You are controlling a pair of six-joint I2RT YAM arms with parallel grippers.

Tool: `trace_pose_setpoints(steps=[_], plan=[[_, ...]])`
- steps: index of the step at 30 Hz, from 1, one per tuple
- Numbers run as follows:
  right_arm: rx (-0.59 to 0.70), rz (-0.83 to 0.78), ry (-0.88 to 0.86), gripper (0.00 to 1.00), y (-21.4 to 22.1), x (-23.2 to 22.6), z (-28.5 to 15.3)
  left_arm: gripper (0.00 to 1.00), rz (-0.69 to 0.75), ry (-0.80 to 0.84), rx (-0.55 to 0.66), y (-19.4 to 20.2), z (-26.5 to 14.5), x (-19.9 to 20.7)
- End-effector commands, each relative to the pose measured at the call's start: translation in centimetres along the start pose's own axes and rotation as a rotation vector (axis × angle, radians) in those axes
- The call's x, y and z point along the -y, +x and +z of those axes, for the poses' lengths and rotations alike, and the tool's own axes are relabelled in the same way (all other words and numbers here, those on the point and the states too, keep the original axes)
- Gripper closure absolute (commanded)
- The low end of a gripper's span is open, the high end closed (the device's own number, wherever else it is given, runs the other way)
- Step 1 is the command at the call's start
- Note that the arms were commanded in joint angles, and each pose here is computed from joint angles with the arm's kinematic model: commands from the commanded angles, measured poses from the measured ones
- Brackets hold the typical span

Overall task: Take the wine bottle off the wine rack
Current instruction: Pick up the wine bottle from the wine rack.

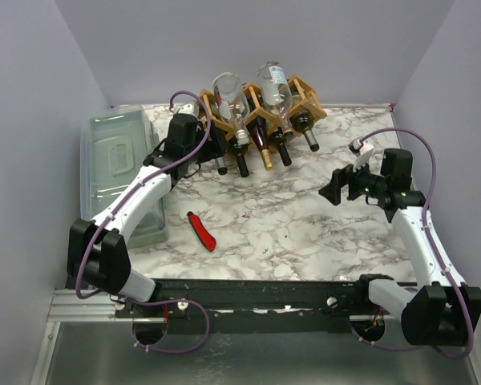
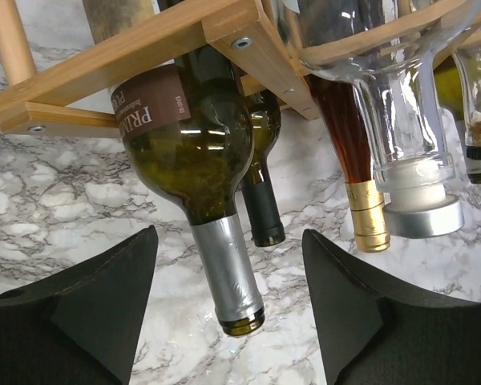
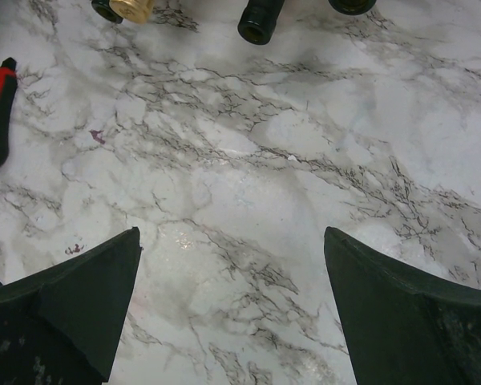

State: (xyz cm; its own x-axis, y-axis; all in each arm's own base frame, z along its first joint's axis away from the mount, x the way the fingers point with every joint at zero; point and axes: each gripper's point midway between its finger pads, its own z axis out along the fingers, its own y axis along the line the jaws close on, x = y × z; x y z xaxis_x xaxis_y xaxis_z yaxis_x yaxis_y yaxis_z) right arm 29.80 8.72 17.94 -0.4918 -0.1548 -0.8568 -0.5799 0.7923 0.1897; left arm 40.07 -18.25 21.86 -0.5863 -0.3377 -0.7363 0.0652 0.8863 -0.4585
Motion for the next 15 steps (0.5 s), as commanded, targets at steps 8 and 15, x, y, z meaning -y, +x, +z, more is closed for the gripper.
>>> trace_pose_setpoints(steps=[8, 15], plan=[[-0.005, -0.019, 0.019, 0.0, -0.5, 0.3, -0.2, 0.3, -0.027, 0.033, -0.026, 1.4, 2.7, -0.3], [-0.006, -0.02, 0.02, 0.0, -0.5, 0.4, -0.2, 0.35, -0.041, 0.0, -0.035, 2.4, 3.9, -1.3]])
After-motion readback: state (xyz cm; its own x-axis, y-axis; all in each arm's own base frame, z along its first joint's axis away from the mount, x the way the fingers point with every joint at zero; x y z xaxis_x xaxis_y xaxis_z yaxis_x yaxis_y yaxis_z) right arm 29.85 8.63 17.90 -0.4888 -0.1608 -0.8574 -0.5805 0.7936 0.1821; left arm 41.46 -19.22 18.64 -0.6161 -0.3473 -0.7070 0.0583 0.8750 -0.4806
